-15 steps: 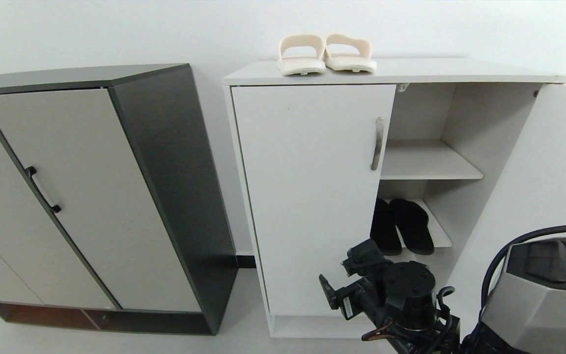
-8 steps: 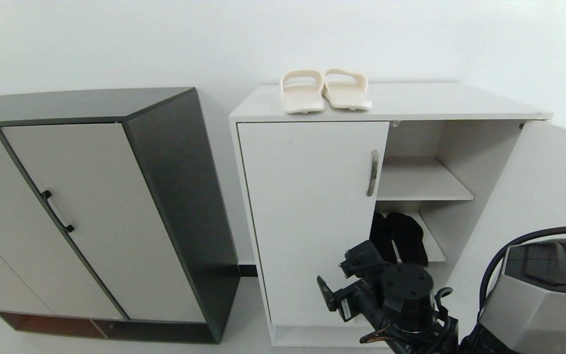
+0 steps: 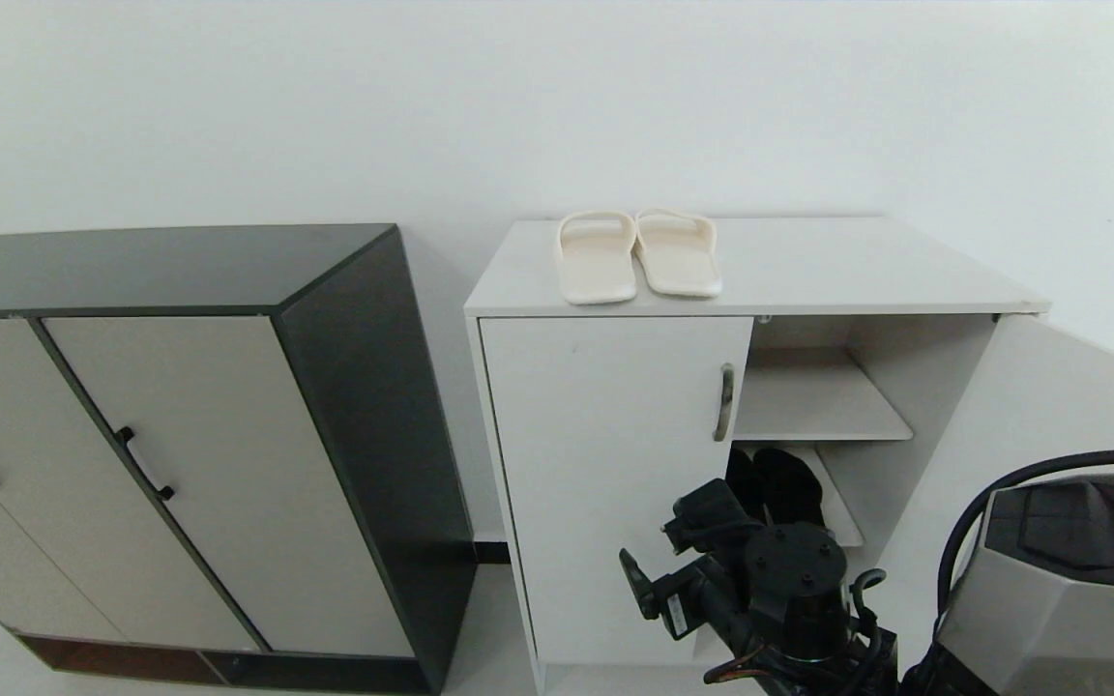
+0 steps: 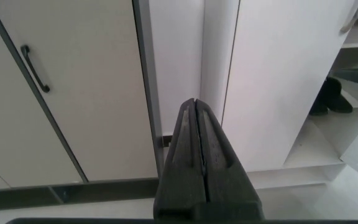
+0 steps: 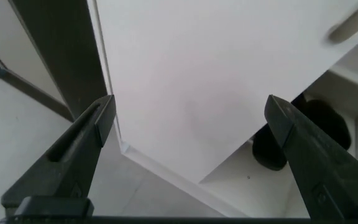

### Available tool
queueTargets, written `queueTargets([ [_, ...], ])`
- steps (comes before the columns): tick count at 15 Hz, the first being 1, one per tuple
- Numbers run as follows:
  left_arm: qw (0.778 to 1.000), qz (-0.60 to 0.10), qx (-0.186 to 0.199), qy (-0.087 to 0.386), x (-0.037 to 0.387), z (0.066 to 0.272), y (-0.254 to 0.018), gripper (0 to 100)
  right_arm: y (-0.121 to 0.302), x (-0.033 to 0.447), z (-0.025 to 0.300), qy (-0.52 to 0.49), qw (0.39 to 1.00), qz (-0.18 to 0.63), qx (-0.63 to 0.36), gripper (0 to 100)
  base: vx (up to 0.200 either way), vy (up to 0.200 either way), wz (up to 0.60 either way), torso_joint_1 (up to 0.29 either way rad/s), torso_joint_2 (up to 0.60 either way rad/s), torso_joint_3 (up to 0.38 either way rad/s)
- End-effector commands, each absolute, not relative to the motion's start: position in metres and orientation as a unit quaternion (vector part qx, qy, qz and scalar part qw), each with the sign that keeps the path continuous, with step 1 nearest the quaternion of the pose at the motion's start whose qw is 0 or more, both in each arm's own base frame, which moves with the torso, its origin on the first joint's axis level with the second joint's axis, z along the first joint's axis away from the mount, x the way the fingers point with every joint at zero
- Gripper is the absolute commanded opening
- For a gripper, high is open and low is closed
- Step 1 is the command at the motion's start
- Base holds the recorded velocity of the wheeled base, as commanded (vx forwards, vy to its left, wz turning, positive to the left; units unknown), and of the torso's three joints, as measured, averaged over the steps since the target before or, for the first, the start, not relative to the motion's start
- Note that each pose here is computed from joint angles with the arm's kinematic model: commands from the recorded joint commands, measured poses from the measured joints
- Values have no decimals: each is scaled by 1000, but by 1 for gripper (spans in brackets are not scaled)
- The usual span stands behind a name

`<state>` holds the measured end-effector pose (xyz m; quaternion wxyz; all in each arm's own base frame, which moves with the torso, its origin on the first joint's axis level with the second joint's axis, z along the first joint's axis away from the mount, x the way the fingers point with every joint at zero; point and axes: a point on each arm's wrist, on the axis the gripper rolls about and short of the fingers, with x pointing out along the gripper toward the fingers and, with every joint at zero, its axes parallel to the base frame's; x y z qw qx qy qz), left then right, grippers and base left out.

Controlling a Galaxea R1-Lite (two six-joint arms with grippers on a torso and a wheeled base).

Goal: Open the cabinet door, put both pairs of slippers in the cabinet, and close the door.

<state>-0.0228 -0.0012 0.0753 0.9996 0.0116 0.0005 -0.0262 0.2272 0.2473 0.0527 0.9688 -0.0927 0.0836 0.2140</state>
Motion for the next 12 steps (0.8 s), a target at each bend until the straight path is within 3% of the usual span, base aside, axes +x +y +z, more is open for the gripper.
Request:
queueTargets([
  [1, 1000, -26, 11, 0, -23, 75, -1, 0, 248, 226, 49, 87, 968, 216, -96, 100, 0, 0, 0, 163, -471, -305],
  [12, 1000, -26, 11, 0, -23, 75, -1, 0, 249, 225, 49, 87, 967, 218, -96, 100, 0, 0, 0, 204, -522, -309],
])
